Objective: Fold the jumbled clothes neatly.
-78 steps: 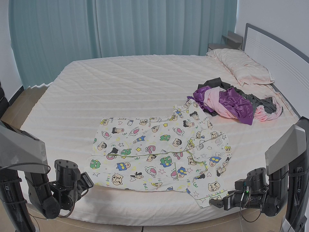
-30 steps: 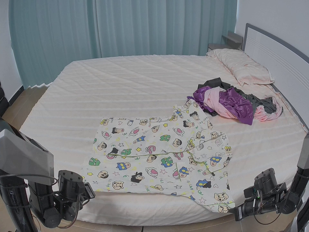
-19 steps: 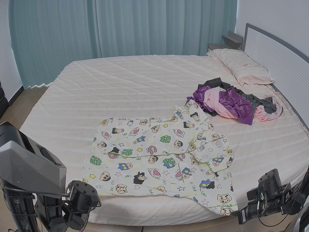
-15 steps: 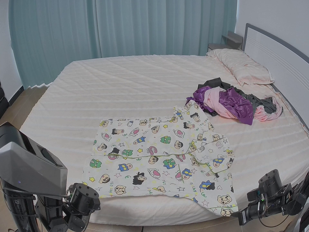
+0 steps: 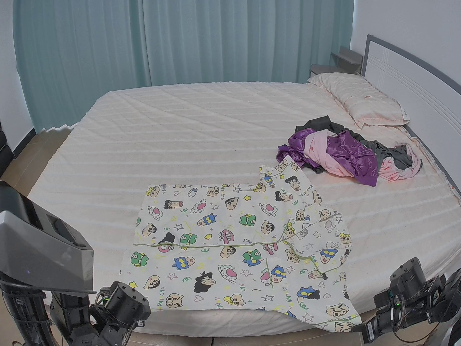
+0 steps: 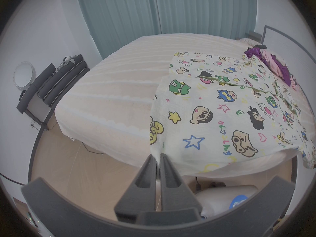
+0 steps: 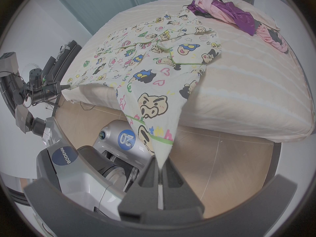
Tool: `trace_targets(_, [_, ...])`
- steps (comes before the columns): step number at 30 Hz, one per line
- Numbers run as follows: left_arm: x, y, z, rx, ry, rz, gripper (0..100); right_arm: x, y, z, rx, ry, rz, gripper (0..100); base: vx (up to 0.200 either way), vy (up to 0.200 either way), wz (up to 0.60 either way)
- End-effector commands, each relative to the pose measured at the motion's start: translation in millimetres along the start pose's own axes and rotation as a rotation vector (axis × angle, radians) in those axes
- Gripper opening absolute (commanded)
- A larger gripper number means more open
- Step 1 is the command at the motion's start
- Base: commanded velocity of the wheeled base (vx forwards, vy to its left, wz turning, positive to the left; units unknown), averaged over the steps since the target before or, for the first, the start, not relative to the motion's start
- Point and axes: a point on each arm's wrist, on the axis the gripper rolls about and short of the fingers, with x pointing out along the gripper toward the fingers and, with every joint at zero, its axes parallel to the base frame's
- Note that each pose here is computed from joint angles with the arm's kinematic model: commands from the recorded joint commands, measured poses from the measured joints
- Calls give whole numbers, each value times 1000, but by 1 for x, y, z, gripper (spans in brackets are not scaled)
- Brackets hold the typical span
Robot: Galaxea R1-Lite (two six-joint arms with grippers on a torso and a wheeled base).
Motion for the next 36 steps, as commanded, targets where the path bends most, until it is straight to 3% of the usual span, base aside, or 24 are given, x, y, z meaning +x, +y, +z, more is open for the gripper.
trace_targets(1, [-11,6,1,3,6,-19,0,-2,0,-6,-5,22,1,0,0,0,0])
trace_targets(5, [-23,10,-1,52,36,-30,0,-5,2,-15,-27,84,-3,0,0,0,0])
trace_targets(19, [-32,15,-16,113,137,-18,0,-11,3,-24,-48,138,4,0,0,0,0])
trace_targets(21, [-33,12,-16,91,127,-34,0,-11,4,-21,-49,113,10,0,0,0,0])
trace_targets(25, [-34,5,7,-39,16,-118,0,-12,6,-14,-48,36,24,0,0,0,0])
trace_targets(28, [-35,8,36,-120,-89,-176,0,-14,4,-2,-14,-59,25,0,0,0,0])
trace_targets(33, [-25,7,57,-180,-130,-161,0,-12,-1,22,52,-172,13,0,0,0,0])
trace_targets(36, [-22,1,65,-203,-125,-204,0,-11,-4,35,76,-210,8,0,0,0,0])
